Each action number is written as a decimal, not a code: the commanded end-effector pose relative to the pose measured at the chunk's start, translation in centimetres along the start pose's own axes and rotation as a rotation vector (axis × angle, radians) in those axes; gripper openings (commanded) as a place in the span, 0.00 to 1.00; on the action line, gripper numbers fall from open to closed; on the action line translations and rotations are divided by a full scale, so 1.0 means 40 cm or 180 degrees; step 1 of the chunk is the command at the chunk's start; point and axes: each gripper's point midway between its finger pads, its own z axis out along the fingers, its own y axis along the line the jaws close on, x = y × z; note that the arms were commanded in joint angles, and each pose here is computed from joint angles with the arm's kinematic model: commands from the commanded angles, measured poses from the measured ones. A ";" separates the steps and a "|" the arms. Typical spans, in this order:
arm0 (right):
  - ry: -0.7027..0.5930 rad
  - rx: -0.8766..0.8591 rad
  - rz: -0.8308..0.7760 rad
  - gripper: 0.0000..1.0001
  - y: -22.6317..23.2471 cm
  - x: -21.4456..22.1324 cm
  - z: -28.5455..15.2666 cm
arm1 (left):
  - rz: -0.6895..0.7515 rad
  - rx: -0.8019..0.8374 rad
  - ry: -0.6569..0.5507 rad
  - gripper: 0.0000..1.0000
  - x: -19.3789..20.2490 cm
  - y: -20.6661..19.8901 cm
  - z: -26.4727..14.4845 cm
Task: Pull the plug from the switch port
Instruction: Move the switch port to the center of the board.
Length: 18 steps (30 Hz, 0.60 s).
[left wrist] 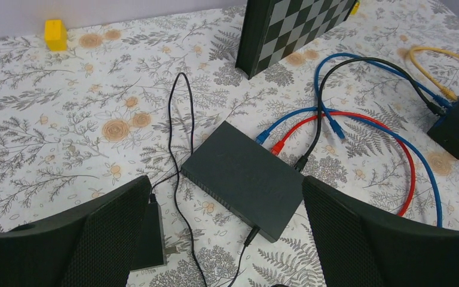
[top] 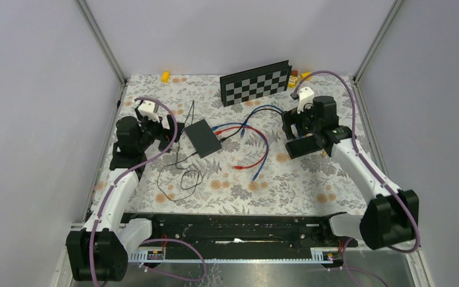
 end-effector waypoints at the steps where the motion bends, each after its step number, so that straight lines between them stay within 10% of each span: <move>1: 0.0382 0.0332 -0.0198 0.94 -0.064 0.039 0.049 | 0.0140 0.0124 -0.0306 0.99 -0.050 -0.018 -0.008; 18: 0.1442 0.0113 -0.0327 0.61 -0.106 0.163 0.289 | 0.0140 0.0172 -0.0259 0.99 -0.033 -0.020 -0.002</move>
